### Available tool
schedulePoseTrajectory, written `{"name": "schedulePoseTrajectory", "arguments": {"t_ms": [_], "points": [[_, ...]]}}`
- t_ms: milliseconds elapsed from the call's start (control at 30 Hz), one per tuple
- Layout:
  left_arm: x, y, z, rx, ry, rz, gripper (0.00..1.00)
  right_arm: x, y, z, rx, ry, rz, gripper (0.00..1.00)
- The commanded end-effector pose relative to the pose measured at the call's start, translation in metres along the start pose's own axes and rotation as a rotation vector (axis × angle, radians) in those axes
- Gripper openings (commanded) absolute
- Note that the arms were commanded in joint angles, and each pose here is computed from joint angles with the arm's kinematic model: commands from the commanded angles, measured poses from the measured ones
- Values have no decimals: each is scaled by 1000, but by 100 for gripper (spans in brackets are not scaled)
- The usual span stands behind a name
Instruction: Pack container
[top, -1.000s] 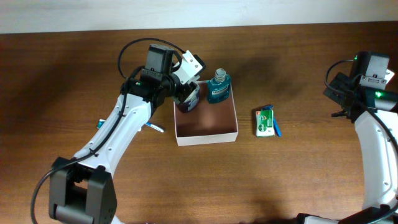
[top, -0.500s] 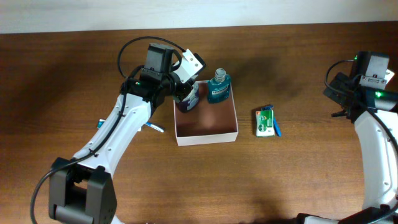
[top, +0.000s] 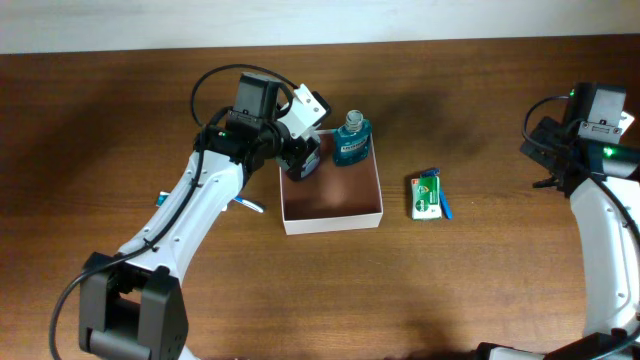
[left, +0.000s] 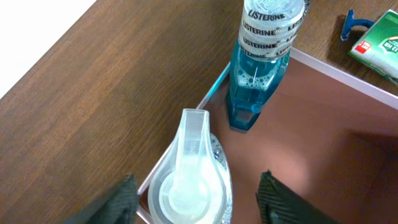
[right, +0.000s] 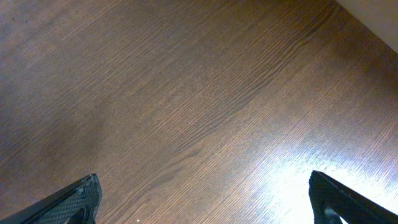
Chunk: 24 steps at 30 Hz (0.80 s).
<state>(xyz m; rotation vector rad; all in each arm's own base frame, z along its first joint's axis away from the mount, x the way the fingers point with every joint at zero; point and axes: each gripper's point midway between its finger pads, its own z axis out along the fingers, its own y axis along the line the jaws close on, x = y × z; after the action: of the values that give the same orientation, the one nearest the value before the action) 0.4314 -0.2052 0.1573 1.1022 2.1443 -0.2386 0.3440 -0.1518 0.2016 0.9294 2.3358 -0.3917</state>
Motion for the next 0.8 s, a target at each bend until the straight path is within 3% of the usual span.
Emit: {"name": "schedulePoseTrajectory", "arguments": {"t_ms": [0, 133, 533, 633, 767], "points": [[1, -5, 5, 27, 5, -2, 57, -7, -2, -10, -12, -30, 23, 98], [-5, -6, 6, 41, -23, 3, 47, -7, -2, -10, -12, -30, 24, 99], [2, -8, 18, 57, -6, -3, 45, -7, -2, -10, -12, -30, 24, 99], [0, -6, 18, 52, -15, 0, 34, -7, -2, -10, -12, -30, 23, 99], [-3, -4, 17, 43, -25, 4, 27, -7, -2, -10, -12, -30, 24, 99]]}}
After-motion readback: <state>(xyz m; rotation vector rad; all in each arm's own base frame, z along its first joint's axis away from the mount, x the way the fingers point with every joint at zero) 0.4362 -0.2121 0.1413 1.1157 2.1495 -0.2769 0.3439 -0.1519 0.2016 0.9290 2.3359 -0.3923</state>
